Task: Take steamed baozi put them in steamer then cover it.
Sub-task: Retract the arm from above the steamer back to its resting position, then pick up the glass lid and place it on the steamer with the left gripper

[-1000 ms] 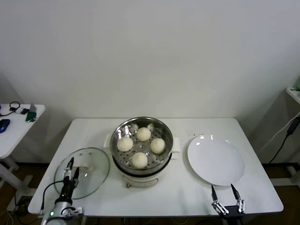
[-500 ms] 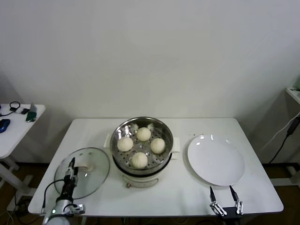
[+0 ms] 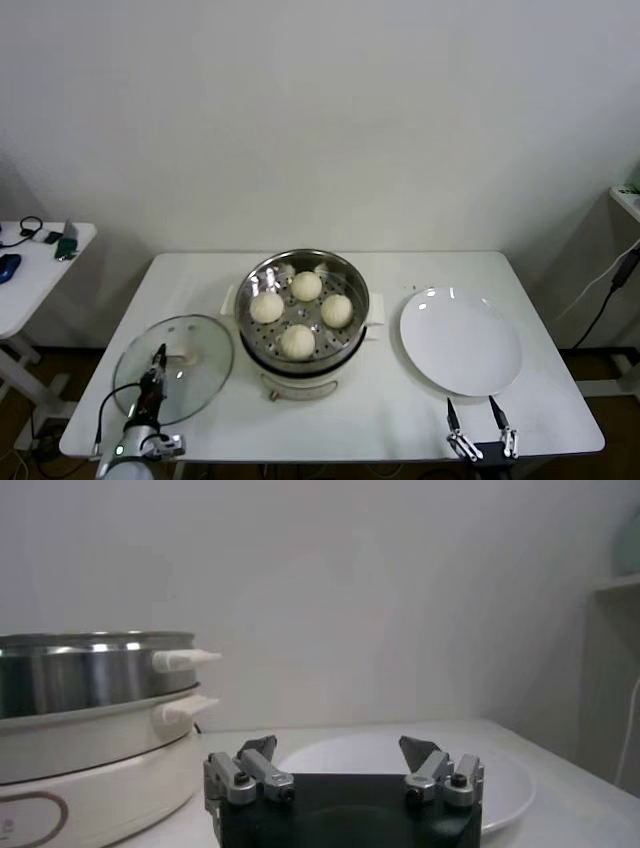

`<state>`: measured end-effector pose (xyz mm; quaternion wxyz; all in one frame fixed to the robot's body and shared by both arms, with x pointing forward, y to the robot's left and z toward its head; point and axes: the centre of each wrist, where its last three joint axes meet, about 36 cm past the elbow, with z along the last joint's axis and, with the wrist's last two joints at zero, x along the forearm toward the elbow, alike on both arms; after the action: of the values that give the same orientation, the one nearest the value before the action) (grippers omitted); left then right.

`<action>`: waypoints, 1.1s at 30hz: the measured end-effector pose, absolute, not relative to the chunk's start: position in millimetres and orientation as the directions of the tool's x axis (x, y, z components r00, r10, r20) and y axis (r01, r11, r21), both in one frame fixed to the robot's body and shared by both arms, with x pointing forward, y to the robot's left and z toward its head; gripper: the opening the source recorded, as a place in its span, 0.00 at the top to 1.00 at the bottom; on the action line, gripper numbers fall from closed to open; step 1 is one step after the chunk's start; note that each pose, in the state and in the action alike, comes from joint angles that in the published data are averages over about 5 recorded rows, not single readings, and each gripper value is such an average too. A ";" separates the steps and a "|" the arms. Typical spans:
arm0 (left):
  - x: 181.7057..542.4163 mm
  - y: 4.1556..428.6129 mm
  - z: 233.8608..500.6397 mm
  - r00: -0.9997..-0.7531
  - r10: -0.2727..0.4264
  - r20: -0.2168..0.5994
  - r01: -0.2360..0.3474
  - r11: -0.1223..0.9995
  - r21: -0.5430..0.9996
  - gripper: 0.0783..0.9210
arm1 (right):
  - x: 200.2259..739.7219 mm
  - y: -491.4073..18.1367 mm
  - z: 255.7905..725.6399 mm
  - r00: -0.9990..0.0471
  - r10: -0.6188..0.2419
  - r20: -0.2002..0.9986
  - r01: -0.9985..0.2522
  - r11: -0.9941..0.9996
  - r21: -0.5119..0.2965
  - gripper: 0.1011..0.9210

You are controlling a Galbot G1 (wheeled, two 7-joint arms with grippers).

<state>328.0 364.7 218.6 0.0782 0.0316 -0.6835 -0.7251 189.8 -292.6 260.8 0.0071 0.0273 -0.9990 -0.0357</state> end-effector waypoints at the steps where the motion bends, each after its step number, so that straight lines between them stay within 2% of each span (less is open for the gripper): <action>1: 327.6 364.5 218.9 -0.986 -0.157 0.062 0.071 -0.051 0.996 0.93 | 190.3 -292.4 260.8 -0.998 -0.055 0.011 -0.054 0.996 0.072 0.12; 7: 326.3 360.1 228.2 -0.985 -0.164 0.053 0.057 -0.015 0.998 0.93 | 191.6 -291.6 259.5 -0.999 -0.054 0.011 -0.053 0.996 0.070 0.12; 12: 329.1 361.2 253.1 -0.983 -0.183 0.012 0.010 0.010 1.000 0.93 | 190.4 -292.2 257.2 -0.998 -0.053 0.022 -0.052 0.997 0.060 0.12; 24: 344.9 356.9 358.0 -0.976 -0.205 -0.078 -0.085 0.027 0.996 0.93 | 182.8 -292.9 252.7 -0.995 -0.048 0.086 -0.046 0.999 0.028 0.12; 33: 358.0 319.3 426.0 -0.975 -0.192 -0.112 -0.124 0.050 0.991 0.93 | 184.5 -289.6 251.6 -0.994 -0.042 0.099 -0.040 0.999 0.015 0.12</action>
<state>358.0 319.3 426.0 0.0249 0.1090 -0.7243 -0.6804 184.5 -289.6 251.6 0.0495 0.0205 -0.9985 -0.0063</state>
